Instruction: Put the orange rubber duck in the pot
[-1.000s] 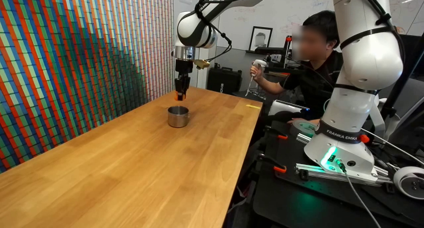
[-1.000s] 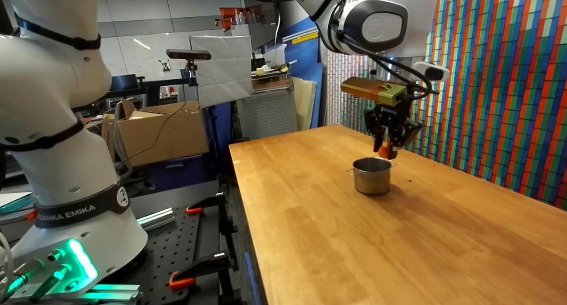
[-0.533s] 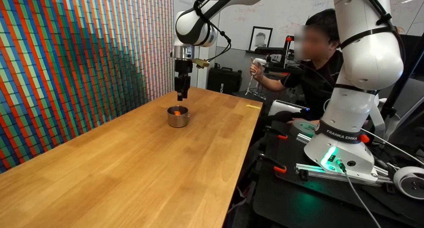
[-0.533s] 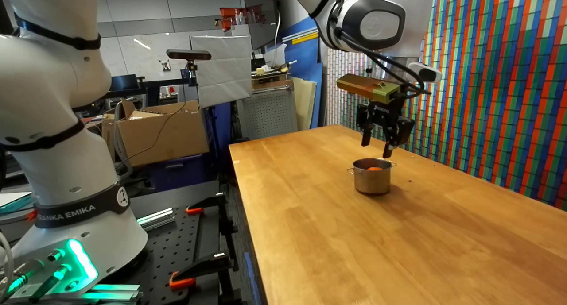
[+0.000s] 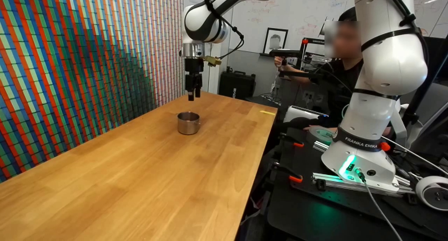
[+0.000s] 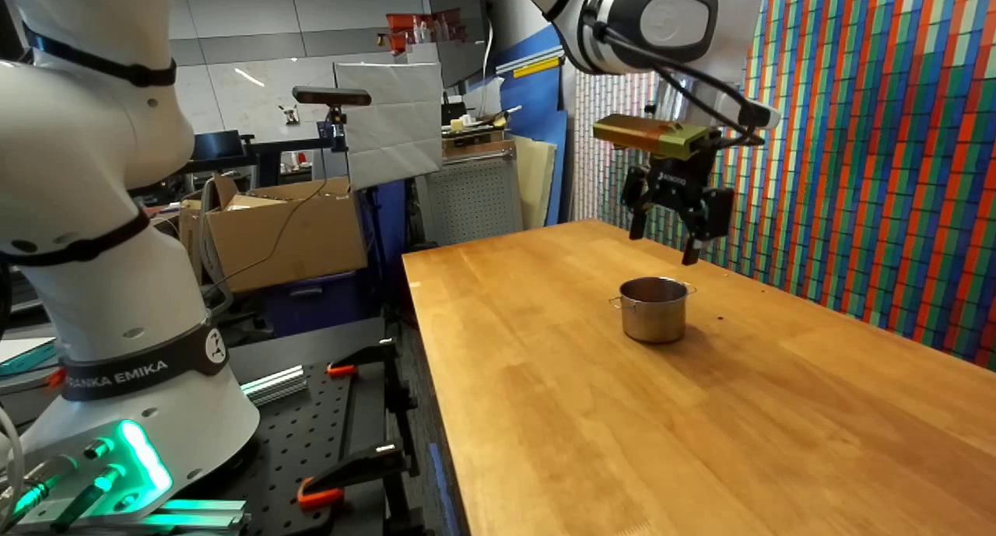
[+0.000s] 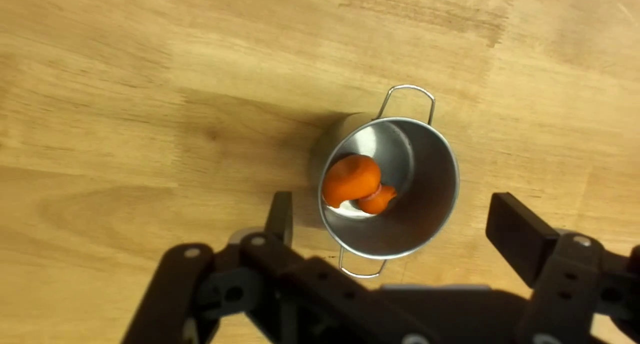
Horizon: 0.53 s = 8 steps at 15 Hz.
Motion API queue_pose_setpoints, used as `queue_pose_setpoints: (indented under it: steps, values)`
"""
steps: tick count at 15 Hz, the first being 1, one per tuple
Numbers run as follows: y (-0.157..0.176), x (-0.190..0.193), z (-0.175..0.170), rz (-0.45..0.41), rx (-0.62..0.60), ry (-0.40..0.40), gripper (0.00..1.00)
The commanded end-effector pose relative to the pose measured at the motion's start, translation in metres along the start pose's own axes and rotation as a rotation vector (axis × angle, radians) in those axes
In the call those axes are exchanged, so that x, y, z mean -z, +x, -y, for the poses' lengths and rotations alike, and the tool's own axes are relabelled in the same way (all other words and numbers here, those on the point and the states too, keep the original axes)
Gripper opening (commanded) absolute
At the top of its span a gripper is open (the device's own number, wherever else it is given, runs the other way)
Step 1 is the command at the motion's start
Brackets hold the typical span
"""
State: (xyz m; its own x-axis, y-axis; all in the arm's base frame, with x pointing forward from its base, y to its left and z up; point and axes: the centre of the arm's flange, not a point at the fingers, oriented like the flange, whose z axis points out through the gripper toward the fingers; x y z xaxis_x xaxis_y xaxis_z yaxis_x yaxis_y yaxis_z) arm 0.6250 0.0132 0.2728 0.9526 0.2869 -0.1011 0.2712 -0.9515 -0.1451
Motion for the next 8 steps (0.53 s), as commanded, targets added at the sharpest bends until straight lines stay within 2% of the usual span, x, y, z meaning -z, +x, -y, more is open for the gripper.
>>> queue_pose_setpoints:
  steps: [1, 6, 7, 8]
  values:
    - [-0.004, 0.063, -0.001, 0.078, -0.001, -0.053, 1.00]
    - [-0.040, 0.139, -0.013, 0.145, -0.016, -0.101, 1.00]
    - [-0.051, 0.152, -0.016, 0.183, -0.032, -0.104, 1.00]
    - [-0.038, 0.121, -0.014, 0.142, -0.020, -0.081, 1.00]
